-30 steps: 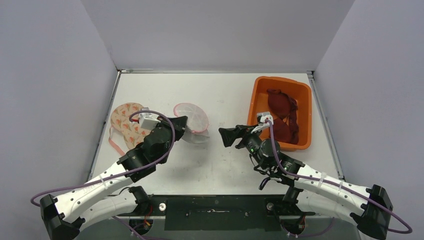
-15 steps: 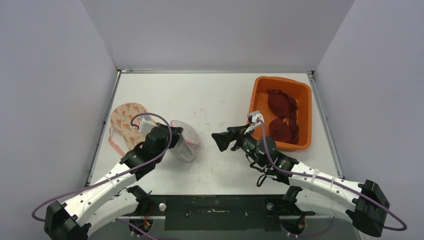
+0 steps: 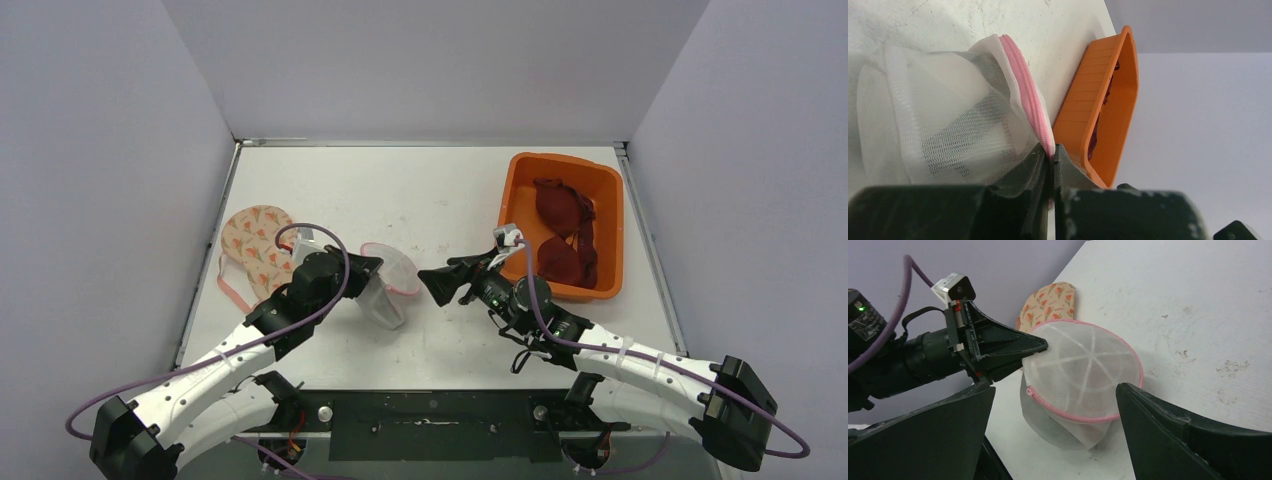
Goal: Unzip the laundry bag and remove the bra
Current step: Unzip the laundry bag at the center of the board.
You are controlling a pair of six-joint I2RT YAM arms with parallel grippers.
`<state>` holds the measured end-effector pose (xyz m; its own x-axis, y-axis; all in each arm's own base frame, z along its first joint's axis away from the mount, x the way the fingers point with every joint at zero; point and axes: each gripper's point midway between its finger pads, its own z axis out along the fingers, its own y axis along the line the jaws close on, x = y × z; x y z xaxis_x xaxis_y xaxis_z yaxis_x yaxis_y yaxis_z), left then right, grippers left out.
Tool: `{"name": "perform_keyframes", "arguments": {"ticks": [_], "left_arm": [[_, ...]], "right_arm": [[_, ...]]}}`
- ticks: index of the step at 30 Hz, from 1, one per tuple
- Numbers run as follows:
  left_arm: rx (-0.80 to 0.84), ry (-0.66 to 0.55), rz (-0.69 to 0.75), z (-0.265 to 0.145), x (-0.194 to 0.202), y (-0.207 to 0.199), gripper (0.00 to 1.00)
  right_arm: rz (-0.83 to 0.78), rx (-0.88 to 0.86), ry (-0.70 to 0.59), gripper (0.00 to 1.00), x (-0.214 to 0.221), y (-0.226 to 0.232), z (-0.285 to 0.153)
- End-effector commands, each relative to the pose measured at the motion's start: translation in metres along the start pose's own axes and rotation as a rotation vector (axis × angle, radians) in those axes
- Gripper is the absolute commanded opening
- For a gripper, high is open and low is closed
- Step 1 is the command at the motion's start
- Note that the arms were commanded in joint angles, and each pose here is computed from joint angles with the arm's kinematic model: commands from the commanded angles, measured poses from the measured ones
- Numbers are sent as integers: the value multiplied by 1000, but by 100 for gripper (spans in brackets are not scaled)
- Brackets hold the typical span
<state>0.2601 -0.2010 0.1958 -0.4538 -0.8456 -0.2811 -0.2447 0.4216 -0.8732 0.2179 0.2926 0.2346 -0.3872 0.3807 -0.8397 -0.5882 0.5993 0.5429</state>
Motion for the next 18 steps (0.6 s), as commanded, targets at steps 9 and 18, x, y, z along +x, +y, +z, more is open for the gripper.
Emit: {"name": "perform_keyframes", "arguments": {"ticks": [9, 18], "left_arm": [[104, -54, -136, -13, -12, -31, 0], [132, -68, -227, -26, -22, -46, 0]], "right_arm": [[149, -222, 49, 82, 13, 51, 8], [128, -307, 128, 72, 30, 76, 15]]}}
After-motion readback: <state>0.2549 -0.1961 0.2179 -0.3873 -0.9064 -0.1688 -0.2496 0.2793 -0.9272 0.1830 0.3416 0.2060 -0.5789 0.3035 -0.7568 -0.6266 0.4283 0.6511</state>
